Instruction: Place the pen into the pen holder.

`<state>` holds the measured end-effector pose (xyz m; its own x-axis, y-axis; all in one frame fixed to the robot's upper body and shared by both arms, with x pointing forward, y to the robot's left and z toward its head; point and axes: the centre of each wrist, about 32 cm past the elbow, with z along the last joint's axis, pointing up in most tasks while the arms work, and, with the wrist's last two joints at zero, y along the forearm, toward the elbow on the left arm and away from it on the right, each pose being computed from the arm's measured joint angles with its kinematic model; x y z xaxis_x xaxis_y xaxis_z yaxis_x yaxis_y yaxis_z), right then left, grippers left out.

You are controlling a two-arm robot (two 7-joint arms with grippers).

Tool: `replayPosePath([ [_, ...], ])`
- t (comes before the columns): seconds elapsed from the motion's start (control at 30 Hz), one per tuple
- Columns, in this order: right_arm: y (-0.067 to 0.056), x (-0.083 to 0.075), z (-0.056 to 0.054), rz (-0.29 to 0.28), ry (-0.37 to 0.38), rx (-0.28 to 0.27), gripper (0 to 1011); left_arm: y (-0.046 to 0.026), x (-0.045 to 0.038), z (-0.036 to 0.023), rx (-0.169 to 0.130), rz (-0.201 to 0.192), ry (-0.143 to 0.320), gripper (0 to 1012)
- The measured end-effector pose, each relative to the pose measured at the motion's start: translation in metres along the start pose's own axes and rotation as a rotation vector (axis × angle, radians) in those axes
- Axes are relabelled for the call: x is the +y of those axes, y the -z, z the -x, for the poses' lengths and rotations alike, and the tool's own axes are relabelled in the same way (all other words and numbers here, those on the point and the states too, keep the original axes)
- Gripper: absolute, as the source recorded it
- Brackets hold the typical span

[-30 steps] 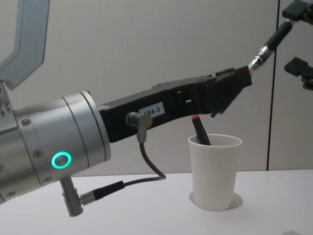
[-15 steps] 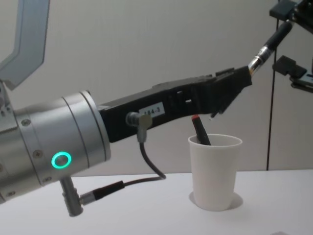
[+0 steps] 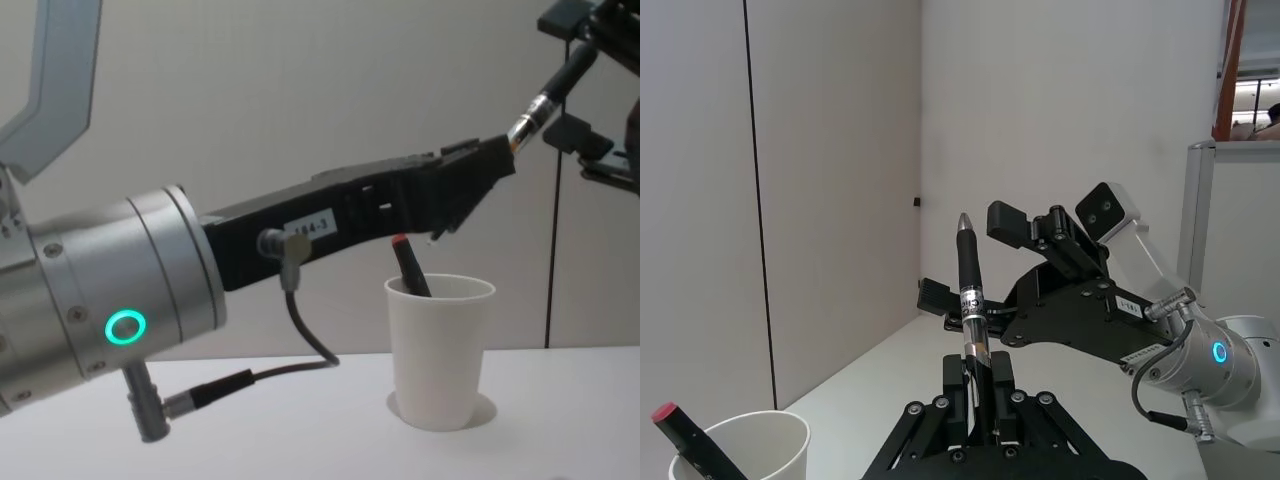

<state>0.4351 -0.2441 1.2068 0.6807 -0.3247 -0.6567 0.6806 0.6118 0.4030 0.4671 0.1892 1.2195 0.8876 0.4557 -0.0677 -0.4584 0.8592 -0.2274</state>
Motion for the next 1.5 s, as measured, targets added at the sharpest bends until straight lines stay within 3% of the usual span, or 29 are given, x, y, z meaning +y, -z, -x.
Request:
replayPosePath([
  [0.33,0.0016,0.0023,0.0004,0.005,-0.014,0.006,989,0.0,0.0,0.0,0.0,0.0,0.0,161],
  [0.77,0.0024,0.0035,0.0006,0.008,-0.021,0.01,659,0.0,0.0,0.0,0.0,0.0,0.0,161],
  [0.87,0.0026,0.0036,0.0006,0.008,-0.021,0.011,517,0.0,0.0,0.0,0.0,0.0,0.0,161],
  [0.9,0.0026,0.0036,0.0006,0.008,-0.022,0.011,517,0.0,0.0,0.0,0.0,0.0,0.0,161],
  [0.97,0.0027,0.0037,0.0006,0.008,-0.022,0.011,416,0.0,0.0,0.0,0.0,0.0,0.0,161],
  [1.07,0.0027,0.0038,0.0006,0.008,-0.023,0.011,357,0.0,0.0,0.0,0.0,0.0,0.0,161],
  [1.23,0.0027,0.004,0.0007,0.008,-0.023,0.011,169,0.0,0.0,0.0,0.0,0.0,0.0,161],
  [1.33,0.0027,0.0041,0.0007,0.008,-0.024,0.011,119,0.0,0.0,0.0,0.0,0.0,0.0,161],
  [1.5,0.0028,0.0042,0.0008,0.009,-0.024,0.011,118,0.0,0.0,0.0,0.0,0.0,0.0,161],
])
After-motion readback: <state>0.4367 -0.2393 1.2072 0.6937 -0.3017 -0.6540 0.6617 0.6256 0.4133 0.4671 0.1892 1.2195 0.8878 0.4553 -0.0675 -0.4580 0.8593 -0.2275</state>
